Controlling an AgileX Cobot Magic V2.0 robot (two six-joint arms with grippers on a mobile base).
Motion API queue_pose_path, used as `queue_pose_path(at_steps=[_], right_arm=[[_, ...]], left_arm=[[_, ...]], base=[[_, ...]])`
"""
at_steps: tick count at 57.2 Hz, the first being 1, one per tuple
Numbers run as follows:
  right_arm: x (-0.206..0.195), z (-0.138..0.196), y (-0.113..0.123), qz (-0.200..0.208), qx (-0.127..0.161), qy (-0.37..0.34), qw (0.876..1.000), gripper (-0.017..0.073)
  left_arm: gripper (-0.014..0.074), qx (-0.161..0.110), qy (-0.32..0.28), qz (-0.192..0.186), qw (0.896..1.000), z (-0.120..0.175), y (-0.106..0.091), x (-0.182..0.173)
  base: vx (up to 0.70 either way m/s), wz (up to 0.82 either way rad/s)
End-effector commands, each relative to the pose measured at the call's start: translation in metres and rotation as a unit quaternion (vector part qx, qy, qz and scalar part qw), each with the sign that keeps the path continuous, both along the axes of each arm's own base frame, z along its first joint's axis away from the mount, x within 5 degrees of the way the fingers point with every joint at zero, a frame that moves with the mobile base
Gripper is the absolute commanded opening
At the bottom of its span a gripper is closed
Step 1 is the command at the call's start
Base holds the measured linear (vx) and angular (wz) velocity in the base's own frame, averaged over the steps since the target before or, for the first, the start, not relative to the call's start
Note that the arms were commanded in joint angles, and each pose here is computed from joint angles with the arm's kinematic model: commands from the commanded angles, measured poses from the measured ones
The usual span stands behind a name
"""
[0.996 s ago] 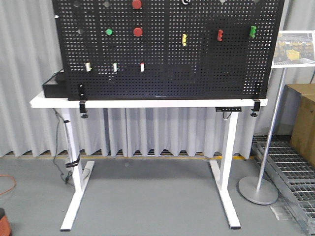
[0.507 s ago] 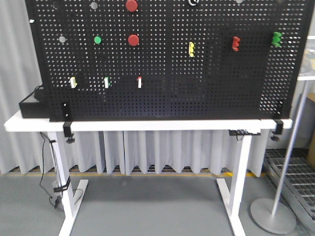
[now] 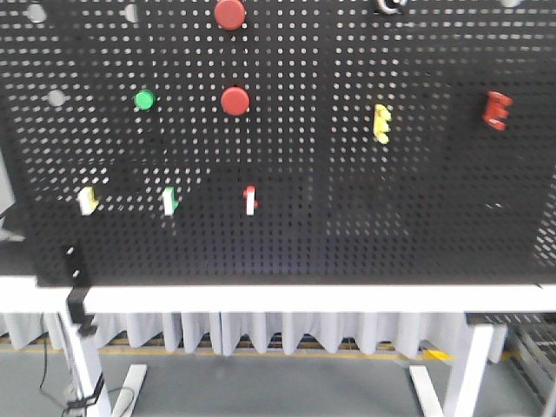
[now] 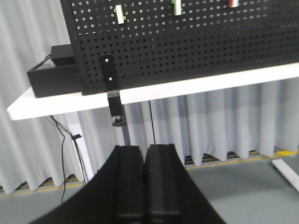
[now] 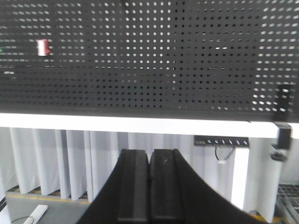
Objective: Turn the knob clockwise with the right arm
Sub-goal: 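Drive the base forward toward the black pegboard, then move the right gripper up to the silver round knob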
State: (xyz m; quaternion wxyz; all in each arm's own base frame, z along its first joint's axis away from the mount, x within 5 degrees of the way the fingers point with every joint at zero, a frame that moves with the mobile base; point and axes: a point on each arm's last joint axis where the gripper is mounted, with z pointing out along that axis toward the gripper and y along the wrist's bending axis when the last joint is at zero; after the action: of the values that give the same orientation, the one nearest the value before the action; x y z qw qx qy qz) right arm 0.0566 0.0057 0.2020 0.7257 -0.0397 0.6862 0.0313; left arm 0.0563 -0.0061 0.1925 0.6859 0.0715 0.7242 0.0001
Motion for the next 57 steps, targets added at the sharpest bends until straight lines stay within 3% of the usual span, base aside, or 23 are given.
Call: queue_pose_path(at_steps=[1,57], right_arm=[[-0.0013,0.0056,-0.0001,-0.002,-0.006,-0.043,0.999,-0.0007],[-0.0013,0.0056,-0.0001,-0.002,-0.006,-0.043,0.999,-0.0007]], left_arm=[[-0.0006,-0.010,-0.031,0.001,0.999,-0.0028,0.0004,0.0003],[-0.0006,-0.010,-0.031,0.001,0.999,-0.0028,0.0004,0.0003]], base=[[0.40,0.02],[0.30,0.00]])
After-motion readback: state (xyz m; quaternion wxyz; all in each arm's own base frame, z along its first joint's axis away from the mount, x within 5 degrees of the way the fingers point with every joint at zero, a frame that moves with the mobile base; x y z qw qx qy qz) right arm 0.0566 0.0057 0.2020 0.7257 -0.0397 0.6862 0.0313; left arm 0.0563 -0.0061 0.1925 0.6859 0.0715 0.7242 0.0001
